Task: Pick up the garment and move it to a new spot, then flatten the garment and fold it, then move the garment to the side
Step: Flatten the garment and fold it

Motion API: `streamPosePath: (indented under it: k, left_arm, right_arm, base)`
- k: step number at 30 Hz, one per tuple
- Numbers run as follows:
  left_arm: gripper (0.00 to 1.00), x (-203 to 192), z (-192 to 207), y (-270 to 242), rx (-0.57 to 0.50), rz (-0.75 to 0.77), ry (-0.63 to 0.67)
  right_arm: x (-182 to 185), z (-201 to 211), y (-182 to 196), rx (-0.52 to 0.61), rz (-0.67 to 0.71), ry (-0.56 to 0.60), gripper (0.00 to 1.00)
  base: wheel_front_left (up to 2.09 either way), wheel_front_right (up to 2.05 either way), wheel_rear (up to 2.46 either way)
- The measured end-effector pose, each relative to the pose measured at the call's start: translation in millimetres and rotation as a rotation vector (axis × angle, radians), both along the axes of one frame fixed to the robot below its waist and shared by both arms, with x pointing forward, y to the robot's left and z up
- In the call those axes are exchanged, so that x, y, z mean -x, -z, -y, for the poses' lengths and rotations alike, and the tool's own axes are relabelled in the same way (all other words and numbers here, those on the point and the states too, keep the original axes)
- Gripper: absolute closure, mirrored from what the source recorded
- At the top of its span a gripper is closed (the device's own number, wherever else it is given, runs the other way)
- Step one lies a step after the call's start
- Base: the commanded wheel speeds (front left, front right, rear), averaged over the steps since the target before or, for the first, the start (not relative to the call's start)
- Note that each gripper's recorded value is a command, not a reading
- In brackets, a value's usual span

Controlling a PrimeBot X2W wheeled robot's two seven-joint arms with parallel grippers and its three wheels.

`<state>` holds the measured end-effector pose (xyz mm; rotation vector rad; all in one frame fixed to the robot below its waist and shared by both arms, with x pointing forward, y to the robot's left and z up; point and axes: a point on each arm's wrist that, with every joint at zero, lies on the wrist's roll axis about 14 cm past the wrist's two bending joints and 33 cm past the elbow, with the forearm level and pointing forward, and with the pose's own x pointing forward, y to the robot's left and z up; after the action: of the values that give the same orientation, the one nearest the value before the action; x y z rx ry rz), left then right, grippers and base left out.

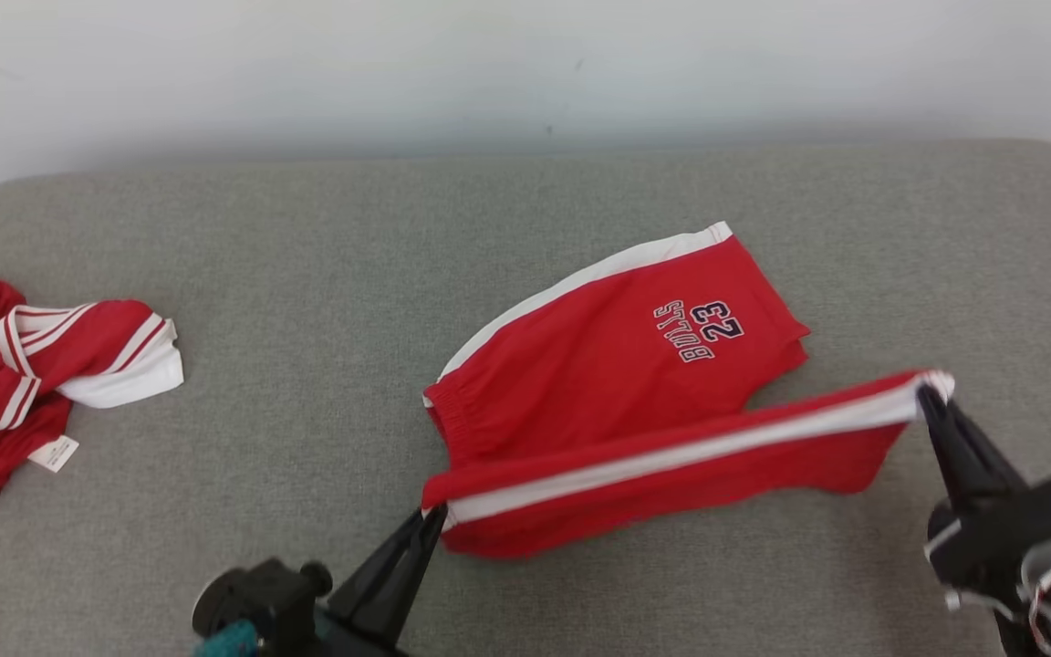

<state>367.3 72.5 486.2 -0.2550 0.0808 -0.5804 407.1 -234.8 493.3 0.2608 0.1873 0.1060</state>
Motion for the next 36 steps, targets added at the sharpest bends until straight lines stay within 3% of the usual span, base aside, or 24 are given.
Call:
streamPosePath:
  k: [18,27,36]
  left_arm:
    - [1.00,-88,-17,4,-0.022,-0.004,-0.074]
    - [1.00,-111,-28,21,-0.033,-0.049,-0.118]
    - [1.00,-118,-29,38,-0.073,-0.089,-0.114]
  right_arm:
    - [-156,-25,-1,0.167,-0.031,-0.086,1.00]
    - [-198,-53,22,0.188,-0.061,-0.112,1.00]
    - [-213,-68,47,0.230,-0.118,-0.138,1.00]
  base:
    - [0.00,0.00,0.00]
    - [0.00,0.00,0.00]
    - [0.00,0.00,0.00]
